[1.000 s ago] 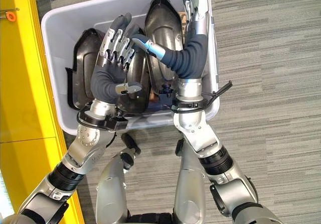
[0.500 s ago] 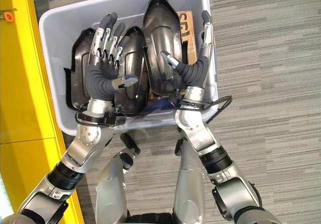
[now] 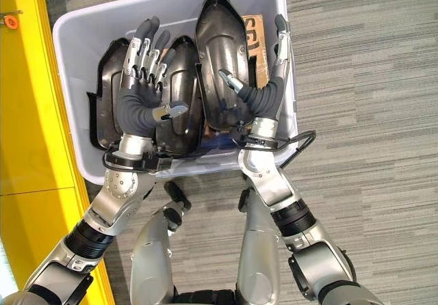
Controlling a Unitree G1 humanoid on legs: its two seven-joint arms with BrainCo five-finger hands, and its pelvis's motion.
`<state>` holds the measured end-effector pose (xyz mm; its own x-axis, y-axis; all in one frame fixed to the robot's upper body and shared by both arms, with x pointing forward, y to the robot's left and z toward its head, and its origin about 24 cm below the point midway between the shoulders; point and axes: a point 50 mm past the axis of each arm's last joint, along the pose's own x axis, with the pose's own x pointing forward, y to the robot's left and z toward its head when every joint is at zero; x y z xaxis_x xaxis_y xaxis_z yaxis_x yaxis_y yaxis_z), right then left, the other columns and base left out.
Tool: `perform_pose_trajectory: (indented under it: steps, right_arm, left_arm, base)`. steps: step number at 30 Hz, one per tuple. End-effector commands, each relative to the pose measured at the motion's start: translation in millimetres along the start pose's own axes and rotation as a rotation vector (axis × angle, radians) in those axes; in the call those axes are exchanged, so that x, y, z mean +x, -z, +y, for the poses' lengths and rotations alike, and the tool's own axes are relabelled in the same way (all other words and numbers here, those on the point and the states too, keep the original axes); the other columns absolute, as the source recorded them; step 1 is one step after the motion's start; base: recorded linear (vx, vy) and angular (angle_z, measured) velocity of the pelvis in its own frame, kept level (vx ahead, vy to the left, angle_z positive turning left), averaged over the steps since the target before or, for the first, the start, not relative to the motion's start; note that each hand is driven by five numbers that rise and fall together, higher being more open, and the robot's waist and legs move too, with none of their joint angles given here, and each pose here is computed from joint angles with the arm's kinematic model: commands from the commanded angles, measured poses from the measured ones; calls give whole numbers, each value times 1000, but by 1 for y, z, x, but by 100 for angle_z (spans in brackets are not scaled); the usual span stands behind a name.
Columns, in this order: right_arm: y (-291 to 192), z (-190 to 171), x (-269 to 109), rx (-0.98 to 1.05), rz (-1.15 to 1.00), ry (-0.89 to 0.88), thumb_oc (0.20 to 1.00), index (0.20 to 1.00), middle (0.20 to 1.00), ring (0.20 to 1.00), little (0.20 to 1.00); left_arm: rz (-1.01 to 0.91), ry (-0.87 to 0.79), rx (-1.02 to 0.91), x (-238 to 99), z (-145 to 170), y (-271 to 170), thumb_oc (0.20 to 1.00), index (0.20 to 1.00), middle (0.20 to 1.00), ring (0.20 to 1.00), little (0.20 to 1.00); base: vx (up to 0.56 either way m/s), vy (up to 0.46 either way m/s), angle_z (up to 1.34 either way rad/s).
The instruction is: Move parts from the plastic box to the shelf.
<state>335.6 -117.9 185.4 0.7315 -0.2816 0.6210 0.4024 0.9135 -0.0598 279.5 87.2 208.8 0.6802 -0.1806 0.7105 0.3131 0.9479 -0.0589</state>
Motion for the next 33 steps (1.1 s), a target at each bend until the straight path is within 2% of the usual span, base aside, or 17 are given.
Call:
perform_pose_trajectory:
  steps: [1, 11, 26, 33]
  right_arm:
    - [-29, 0, 6, 131, -70, 36, 1000, 1000, 1000, 1000, 1000]
    - [-12, -1, 11, 81, 10, 105, 1000, 1000, 1000, 1000, 1000]
    - [2, -3, 21, -61, 0, 75, 1000, 1000, 1000, 1000, 1000]
    - [12, -3, 24, 0, 85, 51, 1000, 1000, 1000, 1000, 1000]
  left_arm:
    - [-76, 42, -1, 2, -7, -19, 1000, 1000, 1000, 1000, 1000]
    - [-33, 95, -2, 8, -13, -14, 1000, 1000, 1000, 1000, 1000]
    - [-12, 78, 20, 13, -11, -9, 1000, 1000, 1000, 1000, 1000]
    - [8, 88, 39, 15, -9, -6, 1000, 1000, 1000, 1000, 1000]
  base:
    - [22, -60, 18]
    - [20, -58, 3]
    - [12, -30, 1]
    - [8, -36, 5]
